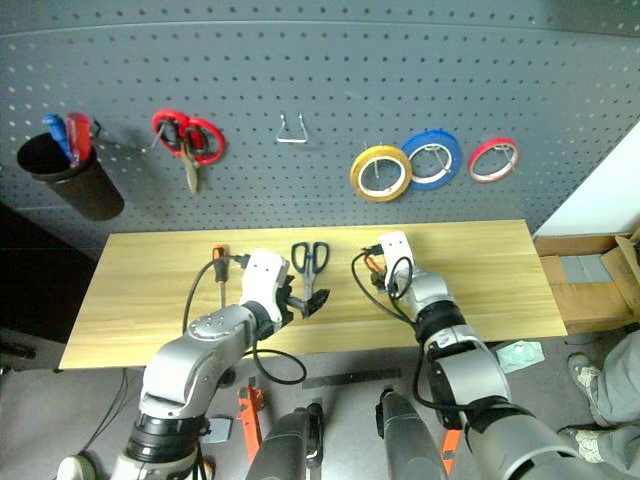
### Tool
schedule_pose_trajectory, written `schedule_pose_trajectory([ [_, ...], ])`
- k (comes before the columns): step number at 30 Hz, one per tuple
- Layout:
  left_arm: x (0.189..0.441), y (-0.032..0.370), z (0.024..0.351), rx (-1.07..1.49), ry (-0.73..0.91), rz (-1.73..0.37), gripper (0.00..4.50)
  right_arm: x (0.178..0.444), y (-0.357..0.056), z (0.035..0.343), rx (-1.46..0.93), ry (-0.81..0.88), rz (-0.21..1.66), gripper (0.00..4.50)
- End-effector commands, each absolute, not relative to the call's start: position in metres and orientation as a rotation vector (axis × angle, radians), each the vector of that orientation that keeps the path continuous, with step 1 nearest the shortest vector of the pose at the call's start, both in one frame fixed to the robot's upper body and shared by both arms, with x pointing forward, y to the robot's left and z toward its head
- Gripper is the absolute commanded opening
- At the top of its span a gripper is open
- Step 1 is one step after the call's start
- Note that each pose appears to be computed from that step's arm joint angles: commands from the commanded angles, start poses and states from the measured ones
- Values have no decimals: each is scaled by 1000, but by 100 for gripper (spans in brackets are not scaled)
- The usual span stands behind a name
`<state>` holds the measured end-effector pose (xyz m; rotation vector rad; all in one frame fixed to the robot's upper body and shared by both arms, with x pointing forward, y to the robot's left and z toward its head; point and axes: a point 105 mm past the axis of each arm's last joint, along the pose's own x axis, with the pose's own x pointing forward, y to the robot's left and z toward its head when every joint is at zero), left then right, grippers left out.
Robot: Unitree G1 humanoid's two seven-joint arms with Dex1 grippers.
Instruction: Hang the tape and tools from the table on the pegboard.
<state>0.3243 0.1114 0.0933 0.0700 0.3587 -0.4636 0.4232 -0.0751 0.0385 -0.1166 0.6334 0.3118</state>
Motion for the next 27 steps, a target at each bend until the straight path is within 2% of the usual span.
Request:
schedule_pose_trajectory([
  [1, 325, 111, 108, 72, 302, -468, 450, 416, -76, 25, -77, 682, 307, 185],
  [2, 325, 110, 108, 72, 300, -468, 450, 416, -76, 25, -73, 679, 305, 174],
  [7, 328, 111, 110, 74, 287, -460, 450, 419, -69, 35, 5, 653, 324, 174],
  [9, 327, 113, 116, 72, 264, -448, 450, 417, -68, 53, 21, 577, 388, 174],
  [11, 323, 118, 122, 65, 237, -425, 450, 406, -70, 75, -15, 458, 470, 174],
  [15, 311, 130, 143, 29, 135, -350, 450, 361, -73, 115, 4, 254, 557, 174],
  [17, 307, 136, 159, 72, 54, -314, 450, 342, -75, 133, 5, 154, 551, 174],
  [20, 308, 143, 191, 126, -91, -241, 450, 318, -62, 176, 53, -73, 582, 174],
  [22, 312, 148, 205, 177, -148, -204, 450, 313, -52, 200, 10, -205, 596, 174],
  [27, 329, 157, 227, 160, -222, -145, 450, 325, -30, 262, -25, -493, 554, 174],
])
